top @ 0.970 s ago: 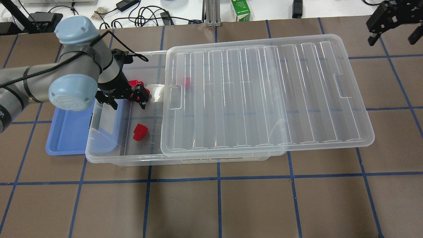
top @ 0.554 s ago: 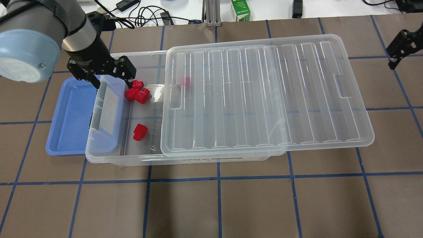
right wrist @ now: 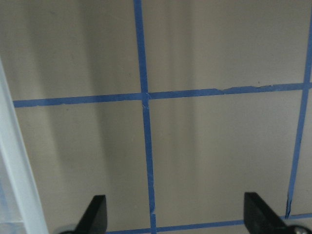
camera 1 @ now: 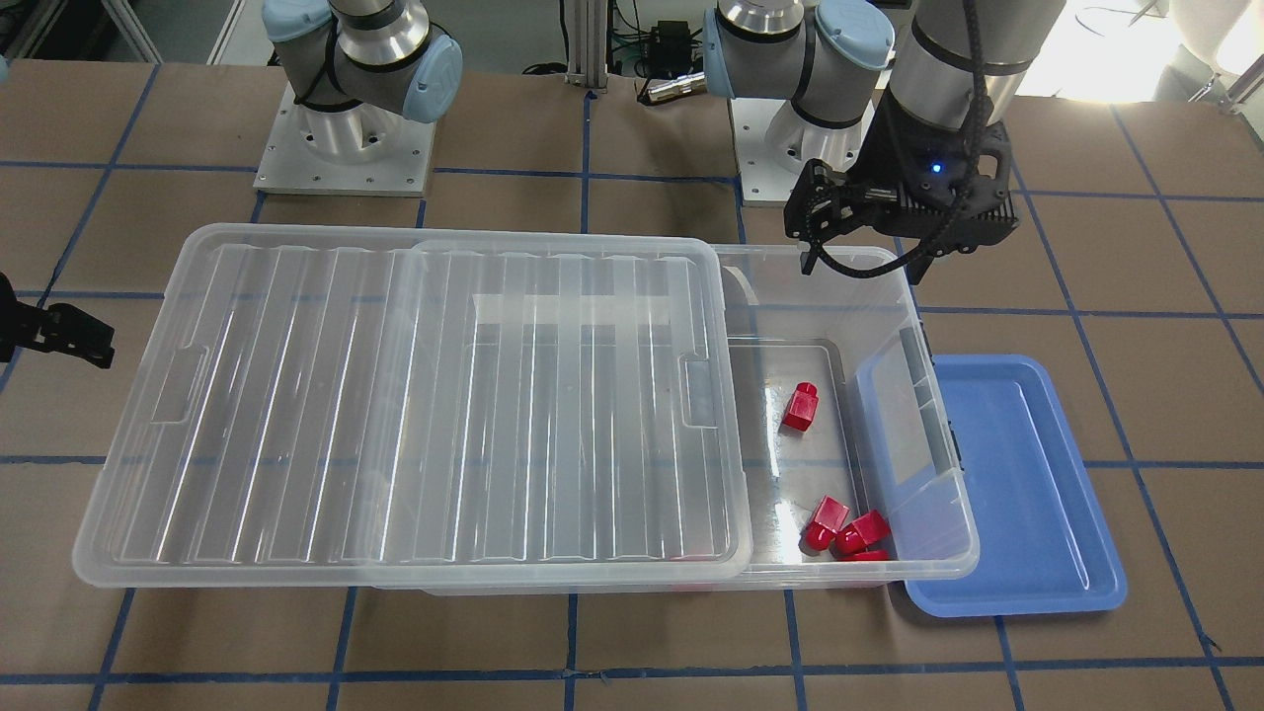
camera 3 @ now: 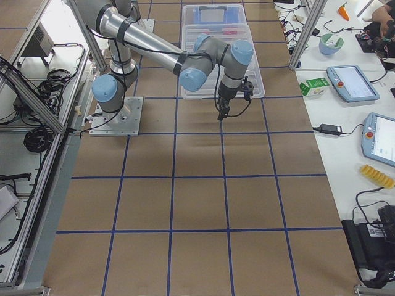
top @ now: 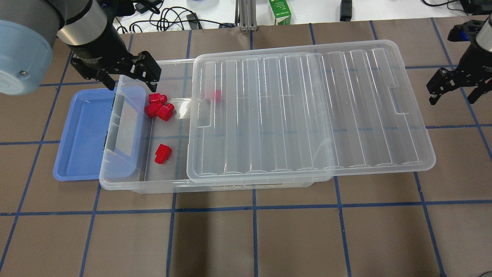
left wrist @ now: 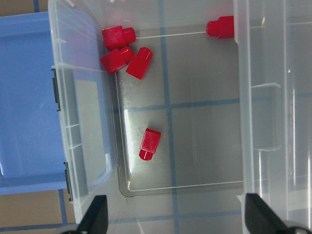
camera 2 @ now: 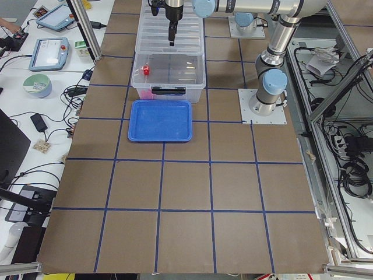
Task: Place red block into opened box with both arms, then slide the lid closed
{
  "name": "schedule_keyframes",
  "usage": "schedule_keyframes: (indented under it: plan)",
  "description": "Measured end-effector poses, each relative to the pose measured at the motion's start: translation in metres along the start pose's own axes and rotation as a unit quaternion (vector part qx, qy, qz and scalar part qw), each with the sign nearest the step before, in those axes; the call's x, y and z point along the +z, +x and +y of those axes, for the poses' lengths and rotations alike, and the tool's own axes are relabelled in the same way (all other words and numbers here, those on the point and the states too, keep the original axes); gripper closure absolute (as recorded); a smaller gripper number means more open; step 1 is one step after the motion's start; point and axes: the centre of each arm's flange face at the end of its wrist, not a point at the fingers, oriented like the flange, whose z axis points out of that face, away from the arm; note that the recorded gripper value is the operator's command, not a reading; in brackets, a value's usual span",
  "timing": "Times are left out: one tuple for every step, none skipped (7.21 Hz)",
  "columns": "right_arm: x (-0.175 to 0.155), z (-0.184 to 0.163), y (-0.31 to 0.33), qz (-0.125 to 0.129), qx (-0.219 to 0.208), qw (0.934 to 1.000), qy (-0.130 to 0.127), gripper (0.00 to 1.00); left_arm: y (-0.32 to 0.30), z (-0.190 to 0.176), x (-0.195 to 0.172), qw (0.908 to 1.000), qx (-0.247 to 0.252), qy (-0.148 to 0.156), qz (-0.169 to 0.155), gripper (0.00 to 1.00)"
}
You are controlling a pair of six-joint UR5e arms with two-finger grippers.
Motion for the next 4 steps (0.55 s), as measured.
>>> schedule_keyframes:
  plan:
    - [0.005,-0.001,-0.007,-0.016,-0.003,0.9999,0.002,0.0,-0.01,0.0,-0.001,1.0,-0.008,0.001,0.001,0.0]
    - [0.012,-0.001,-0.014,-0.037,-0.003,0.9993,0.004,0.0,-0.014,0.001,0.0,0.9999,-0.012,0.001,0.001,0.0]
    - [0.019,-0.001,-0.022,-0.055,0.0,0.9985,0.006,0.0,-0.016,0.001,0.0,0.9999,-0.013,0.0,0.0,0.0]
    - [0.021,-0.002,-0.039,-0.066,0.0,0.9978,0.01,0.0,-0.017,0.001,0.0,0.9999,-0.014,0.001,0.0,0.0]
